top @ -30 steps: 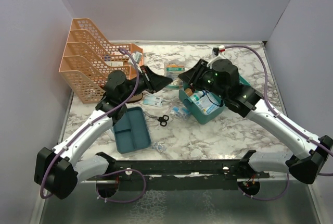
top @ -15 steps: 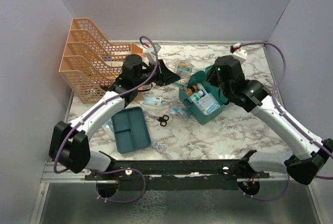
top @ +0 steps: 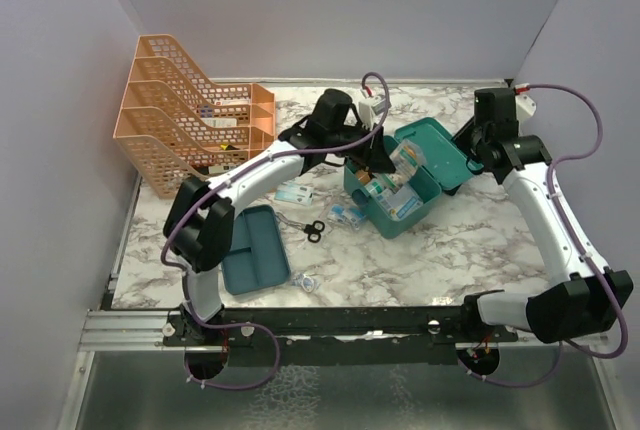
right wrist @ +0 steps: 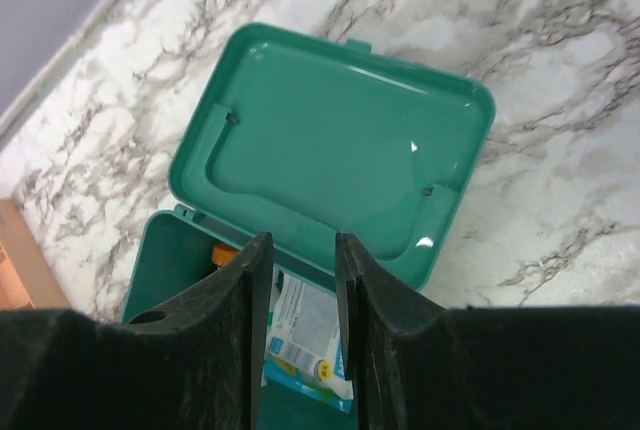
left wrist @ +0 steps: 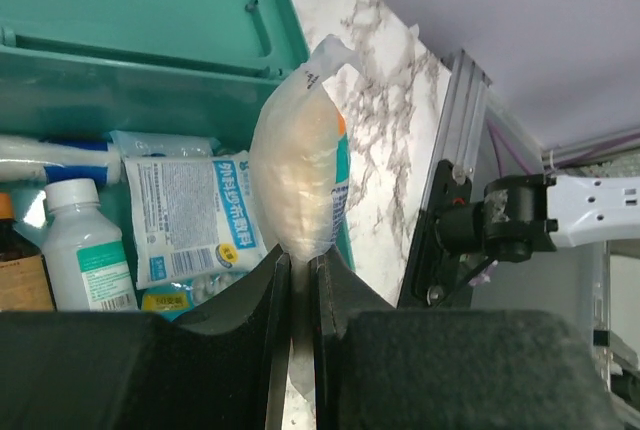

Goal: Organize the medicine kit

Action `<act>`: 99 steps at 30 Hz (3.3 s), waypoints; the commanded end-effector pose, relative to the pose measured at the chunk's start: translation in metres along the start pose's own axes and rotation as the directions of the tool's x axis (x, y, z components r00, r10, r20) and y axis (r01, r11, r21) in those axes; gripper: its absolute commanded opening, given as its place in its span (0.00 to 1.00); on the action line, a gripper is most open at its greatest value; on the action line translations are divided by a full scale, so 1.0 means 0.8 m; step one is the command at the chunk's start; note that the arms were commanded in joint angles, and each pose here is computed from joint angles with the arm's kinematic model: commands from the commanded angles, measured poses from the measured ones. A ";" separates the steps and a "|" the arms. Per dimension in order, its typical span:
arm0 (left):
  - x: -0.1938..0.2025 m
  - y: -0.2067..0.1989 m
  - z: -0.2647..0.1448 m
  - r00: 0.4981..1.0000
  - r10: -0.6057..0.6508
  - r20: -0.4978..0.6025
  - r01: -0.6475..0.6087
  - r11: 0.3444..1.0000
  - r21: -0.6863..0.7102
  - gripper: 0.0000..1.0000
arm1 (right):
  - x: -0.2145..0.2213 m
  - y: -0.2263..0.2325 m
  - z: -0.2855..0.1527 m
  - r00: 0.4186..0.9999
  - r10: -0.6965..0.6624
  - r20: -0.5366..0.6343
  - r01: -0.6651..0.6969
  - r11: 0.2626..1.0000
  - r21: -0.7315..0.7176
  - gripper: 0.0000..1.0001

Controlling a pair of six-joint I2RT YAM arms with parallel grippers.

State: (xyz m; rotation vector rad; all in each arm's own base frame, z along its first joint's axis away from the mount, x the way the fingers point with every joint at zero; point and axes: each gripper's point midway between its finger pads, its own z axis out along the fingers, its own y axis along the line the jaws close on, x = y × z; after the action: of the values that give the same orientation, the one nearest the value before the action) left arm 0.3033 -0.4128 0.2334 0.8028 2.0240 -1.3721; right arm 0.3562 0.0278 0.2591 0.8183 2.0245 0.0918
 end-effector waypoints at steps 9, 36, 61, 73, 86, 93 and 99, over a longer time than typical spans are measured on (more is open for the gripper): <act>0.059 0.043 0.044 0.972 -0.027 -0.232 0.033 0.999 0.025 0.14 | 0.028 0.017 0.031 0.994 -0.033 -0.108 0.029 0.999 -0.044 0.30; 0.096 0.076 0.092 0.945 -0.103 -0.312 0.054 0.985 -0.162 0.53 | 0.037 0.001 0.022 0.989 -0.092 -0.118 0.088 0.995 -0.045 0.25; 0.011 0.063 0.063 0.986 0.039 -0.163 -0.083 0.959 -0.269 0.56 | 0.034 0.047 0.002 0.975 -0.193 -0.110 0.156 0.948 -0.277 0.27; -0.022 0.069 -0.052 0.995 -0.010 0.099 0.055 0.886 -0.461 0.61 | 0.102 0.047 -0.027 0.907 -0.307 -0.288 0.171 0.893 -0.416 0.30; 0.057 0.115 -0.148 0.899 -0.230 0.372 0.407 0.752 -0.518 0.69 | 0.193 0.030 -0.028 0.751 -0.502 -0.429 0.365 0.857 -0.364 0.30; 0.092 0.133 -0.129 0.863 -0.350 0.364 0.497 0.714 -0.492 0.71 | 0.221 0.019 -0.001 0.693 -0.536 -0.482 0.446 0.844 -0.298 0.32; 0.117 0.146 -0.113 0.860 -0.396 0.322 0.509 0.709 -0.488 0.72 | 0.247 0.005 0.016 0.639 -0.553 -0.535 0.482 0.830 -0.282 0.37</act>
State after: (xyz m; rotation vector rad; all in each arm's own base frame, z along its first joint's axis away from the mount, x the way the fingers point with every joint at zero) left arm 0.3201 -0.2688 0.1350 -0.1052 2.3505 -0.8665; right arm 0.2961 0.1475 0.1186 0.1005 2.7340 0.2260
